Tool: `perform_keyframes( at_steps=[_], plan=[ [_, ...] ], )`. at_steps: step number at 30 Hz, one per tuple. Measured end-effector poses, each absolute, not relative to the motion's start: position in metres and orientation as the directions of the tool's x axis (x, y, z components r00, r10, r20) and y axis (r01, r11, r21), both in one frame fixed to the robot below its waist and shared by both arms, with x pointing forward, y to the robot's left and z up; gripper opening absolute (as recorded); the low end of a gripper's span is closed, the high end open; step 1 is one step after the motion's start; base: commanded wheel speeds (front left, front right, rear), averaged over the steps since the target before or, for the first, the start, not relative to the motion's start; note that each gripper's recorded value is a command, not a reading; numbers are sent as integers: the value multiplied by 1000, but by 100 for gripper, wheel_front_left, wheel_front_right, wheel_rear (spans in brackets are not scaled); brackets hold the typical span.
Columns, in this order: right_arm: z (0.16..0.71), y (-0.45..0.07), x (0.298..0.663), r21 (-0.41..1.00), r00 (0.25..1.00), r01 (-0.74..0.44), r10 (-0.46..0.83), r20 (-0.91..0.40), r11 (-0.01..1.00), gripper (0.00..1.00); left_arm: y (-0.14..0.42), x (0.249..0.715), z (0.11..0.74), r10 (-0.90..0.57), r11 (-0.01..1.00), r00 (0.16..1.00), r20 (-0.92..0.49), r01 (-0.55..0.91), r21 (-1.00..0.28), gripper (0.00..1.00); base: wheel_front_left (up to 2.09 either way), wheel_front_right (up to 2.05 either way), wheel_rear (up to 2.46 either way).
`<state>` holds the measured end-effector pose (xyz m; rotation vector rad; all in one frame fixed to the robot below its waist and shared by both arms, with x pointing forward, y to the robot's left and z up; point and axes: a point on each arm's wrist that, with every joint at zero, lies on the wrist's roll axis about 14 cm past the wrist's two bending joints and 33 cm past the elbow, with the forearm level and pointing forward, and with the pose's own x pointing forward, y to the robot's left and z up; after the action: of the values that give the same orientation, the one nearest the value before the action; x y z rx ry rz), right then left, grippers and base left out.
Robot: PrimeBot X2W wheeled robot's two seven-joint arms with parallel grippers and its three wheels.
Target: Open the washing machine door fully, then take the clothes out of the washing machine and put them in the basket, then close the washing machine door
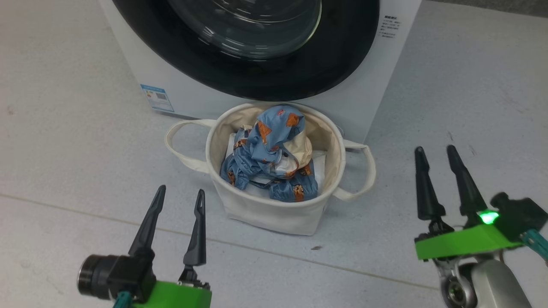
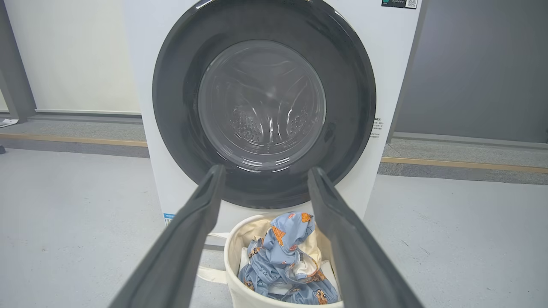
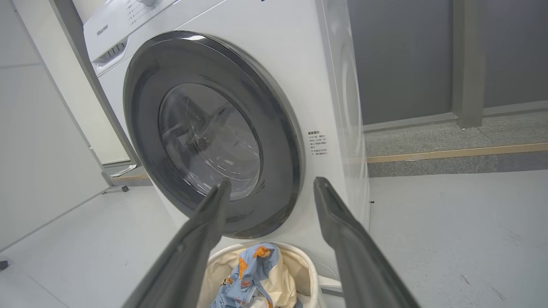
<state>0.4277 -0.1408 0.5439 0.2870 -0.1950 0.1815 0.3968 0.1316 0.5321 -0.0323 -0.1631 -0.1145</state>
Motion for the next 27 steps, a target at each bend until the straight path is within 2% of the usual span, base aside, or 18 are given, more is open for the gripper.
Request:
perform_keyframes(
  at_steps=[12,17,27],
  plan=[
    [508,-192,404,196,995,-29,9,102,980,100,116,389,545,-193,981,960,204,196,8,100,0,0,0],
    [509,-191,402,191,995,-28,8,104,981,100,123,380,512,-174,983,980,101,178,-35,100,0,0,0],
    [506,-175,400,207,994,-70,50,96,976,100,124,380,508,-178,982,980,90,182,-40,100,0,0,0]
  ],
)
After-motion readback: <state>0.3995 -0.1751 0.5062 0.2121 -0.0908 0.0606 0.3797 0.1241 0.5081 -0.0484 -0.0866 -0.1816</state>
